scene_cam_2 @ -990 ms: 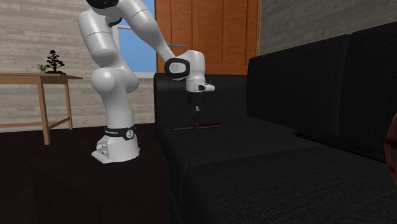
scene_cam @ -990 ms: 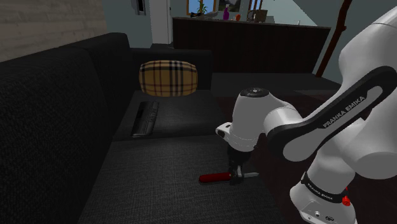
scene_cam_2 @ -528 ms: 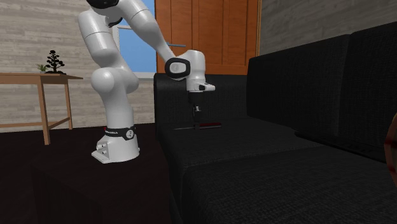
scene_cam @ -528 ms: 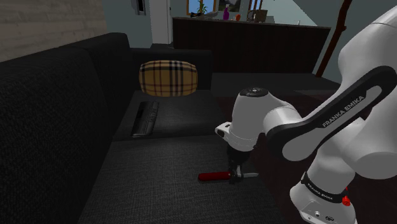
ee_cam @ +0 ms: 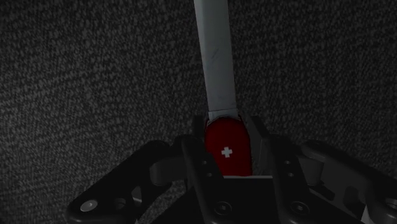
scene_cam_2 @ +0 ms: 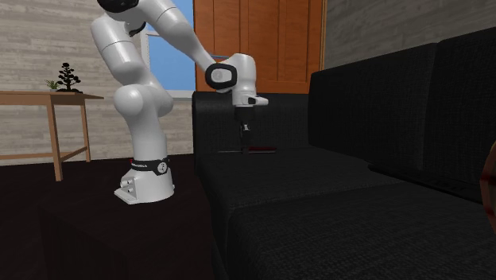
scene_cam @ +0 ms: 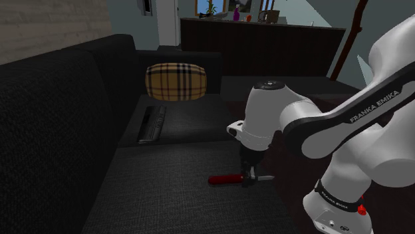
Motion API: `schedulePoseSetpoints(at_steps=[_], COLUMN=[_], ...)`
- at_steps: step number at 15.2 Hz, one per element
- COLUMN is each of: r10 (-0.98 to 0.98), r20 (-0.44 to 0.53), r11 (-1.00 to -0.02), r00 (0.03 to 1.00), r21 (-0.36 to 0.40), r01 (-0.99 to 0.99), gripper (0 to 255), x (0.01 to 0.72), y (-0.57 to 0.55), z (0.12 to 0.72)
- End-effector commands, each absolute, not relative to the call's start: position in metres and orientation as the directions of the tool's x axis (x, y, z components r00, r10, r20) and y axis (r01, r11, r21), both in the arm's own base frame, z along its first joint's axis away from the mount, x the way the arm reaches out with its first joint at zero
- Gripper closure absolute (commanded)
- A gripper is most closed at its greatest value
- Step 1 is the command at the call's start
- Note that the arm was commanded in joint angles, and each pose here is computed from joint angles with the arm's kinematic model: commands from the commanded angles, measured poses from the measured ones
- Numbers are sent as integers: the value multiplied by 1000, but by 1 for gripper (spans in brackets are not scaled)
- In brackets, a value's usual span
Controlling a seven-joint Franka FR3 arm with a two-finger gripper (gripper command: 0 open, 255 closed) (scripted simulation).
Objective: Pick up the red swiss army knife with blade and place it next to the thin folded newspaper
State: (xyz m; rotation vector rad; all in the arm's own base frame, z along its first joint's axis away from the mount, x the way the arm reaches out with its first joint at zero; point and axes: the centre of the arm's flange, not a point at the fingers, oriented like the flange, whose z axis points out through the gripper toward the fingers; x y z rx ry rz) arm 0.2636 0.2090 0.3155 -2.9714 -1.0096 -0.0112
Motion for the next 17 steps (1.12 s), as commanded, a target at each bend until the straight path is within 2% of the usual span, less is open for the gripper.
schedulePoseSetpoints(at_steps=[1, 15, 17], r10=[609, 609, 609], r20=[7, 7, 7], r11=[-793, -793, -793], r00=[793, 793, 793], r21=[-1, -1, -1], r01=[609, 609, 609], gripper=[255, 255, 255], x=[264, 264, 288], y=[209, 209, 199], z=[326, 396, 396])
